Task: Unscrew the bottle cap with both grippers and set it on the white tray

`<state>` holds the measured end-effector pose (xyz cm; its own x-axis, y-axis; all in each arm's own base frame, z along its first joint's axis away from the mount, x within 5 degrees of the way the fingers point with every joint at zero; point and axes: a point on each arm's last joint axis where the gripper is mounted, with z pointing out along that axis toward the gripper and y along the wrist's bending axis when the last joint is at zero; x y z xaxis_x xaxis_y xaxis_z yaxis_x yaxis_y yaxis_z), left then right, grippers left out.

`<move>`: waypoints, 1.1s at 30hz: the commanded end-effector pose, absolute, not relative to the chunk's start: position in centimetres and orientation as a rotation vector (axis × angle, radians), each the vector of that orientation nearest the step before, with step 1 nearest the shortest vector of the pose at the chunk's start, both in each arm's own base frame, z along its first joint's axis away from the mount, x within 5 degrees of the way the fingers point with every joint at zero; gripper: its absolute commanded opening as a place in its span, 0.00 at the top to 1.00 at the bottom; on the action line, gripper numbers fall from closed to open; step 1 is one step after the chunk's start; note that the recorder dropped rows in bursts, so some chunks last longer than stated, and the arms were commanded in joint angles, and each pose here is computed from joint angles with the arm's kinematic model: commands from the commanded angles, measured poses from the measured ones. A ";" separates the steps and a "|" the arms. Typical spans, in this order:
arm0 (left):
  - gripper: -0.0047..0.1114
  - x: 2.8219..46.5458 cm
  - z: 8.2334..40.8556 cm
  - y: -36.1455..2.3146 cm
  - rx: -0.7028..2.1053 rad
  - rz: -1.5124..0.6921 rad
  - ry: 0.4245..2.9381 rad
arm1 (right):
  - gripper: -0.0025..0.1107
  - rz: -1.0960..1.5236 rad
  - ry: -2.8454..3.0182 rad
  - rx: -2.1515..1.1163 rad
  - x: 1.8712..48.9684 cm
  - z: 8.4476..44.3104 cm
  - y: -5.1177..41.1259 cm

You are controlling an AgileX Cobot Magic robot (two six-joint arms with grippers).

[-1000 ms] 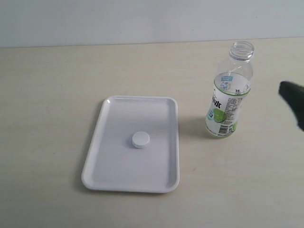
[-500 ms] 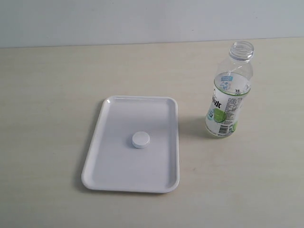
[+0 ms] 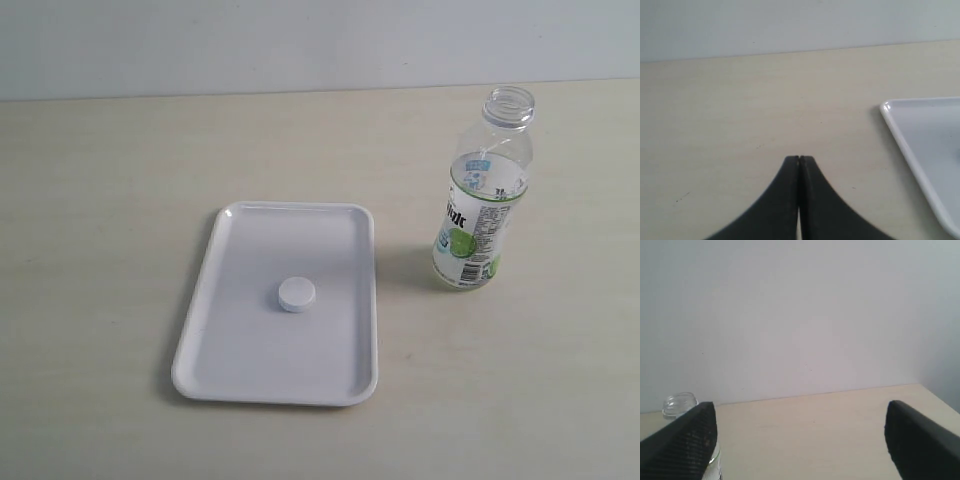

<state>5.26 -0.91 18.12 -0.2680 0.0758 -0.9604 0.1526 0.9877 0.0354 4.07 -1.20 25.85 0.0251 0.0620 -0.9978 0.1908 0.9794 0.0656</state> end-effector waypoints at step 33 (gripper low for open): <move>0.96 5.2 18.1 -0.9 0.159 -0.081 1.834 | 0.22 -0.062 1.749 0.093 5.5 18.9 -0.5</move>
